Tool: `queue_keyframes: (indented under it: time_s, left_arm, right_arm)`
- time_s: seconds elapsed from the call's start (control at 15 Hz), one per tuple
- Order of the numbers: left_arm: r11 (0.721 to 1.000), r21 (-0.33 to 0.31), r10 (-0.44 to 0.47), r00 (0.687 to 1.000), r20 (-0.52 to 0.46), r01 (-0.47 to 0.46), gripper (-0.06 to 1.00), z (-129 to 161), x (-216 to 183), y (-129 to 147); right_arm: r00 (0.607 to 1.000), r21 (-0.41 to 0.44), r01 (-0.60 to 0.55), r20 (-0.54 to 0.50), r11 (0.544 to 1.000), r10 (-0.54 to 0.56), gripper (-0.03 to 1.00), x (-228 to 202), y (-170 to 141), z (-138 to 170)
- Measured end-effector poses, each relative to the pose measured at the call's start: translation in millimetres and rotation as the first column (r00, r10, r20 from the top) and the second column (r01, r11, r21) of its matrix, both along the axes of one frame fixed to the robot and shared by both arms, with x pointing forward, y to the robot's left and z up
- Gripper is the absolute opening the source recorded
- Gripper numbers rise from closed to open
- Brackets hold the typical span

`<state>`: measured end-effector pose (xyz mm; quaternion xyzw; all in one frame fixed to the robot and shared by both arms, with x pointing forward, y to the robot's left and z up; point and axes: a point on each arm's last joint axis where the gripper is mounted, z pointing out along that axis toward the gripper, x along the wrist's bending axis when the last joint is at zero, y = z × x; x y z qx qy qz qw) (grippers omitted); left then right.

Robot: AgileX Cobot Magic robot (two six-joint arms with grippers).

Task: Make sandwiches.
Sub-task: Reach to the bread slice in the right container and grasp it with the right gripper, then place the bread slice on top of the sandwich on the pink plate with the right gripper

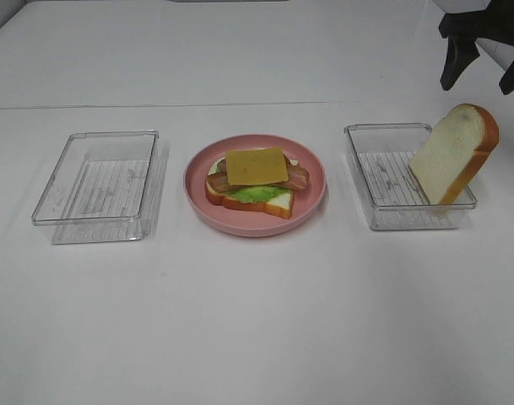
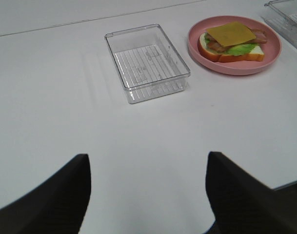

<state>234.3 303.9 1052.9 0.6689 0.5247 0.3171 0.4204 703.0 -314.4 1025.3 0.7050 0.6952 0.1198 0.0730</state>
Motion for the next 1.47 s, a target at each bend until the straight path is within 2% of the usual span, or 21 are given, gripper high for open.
queue_keyframes:
  time_s: [0.33,0.53,0.6,0.67,0.73,1.07,1.2,1.33,1.47]
  left_arm:
    - [1.0,0.0,0.0,1.0,0.0,0.0,0.64,0.0,0.0,0.0]
    - [1.0,0.0,0.0,1.0,0.0,0.0,0.64,0.0,0.0,0.0]
    - [1.0,0.0,0.0,1.0,0.0,0.0,0.64,0.0,0.0,0.0]
    - [1.0,0.0,0.0,1.0,0.0,0.0,0.64,0.0,0.0,0.0]
    - [1.0,0.0,0.0,1.0,0.0,0.0,0.64,0.0,0.0,0.0]
    - [1.0,0.0,0.0,1.0,0.0,0.0,0.64,0.0,0.0,0.0]
    - [1.0,0.0,0.0,1.0,0.0,0.0,0.64,0.0,0.0,0.0]
    - [1.0,0.0,0.0,1.0,0.0,0.0,0.64,0.0,0.0,0.0]
    - [1.0,0.0,0.0,1.0,0.0,0.0,0.64,0.0,0.0,0.0]
  right_arm:
    - [0.996,0.013,-0.025,-0.091,1.0,0.026,0.75,-8.6,0.7,-25.5]
    - [0.99,0.021,-0.031,-0.137,0.999,0.034,0.58,-7.2,1.1,-44.2]
    - [0.989,0.022,-0.032,-0.142,0.999,0.035,0.48,-7.2,1.2,-45.8]
    - [0.989,0.022,-0.032,-0.143,0.999,0.035,0.32,-7.1,1.1,-46.3]
    - [0.989,0.022,-0.032,-0.143,0.999,0.035,0.21,-7.1,1.1,-46.3]
    - [0.991,0.037,-0.028,-0.13,0.999,0.033,0.2,-7.9,2.6,-41.1]
    - [0.999,0.133,-0.018,-0.049,0.991,0.025,0.2,-14.7,11.3,-6.4]
    - [0.998,0.244,-0.058,0.019,0.968,0.055,0.2,-20.0,25.5,17.9]
    - [0.994,0.317,-0.112,0.052,0.942,0.101,0.2,-22.3,45.8,27.0]
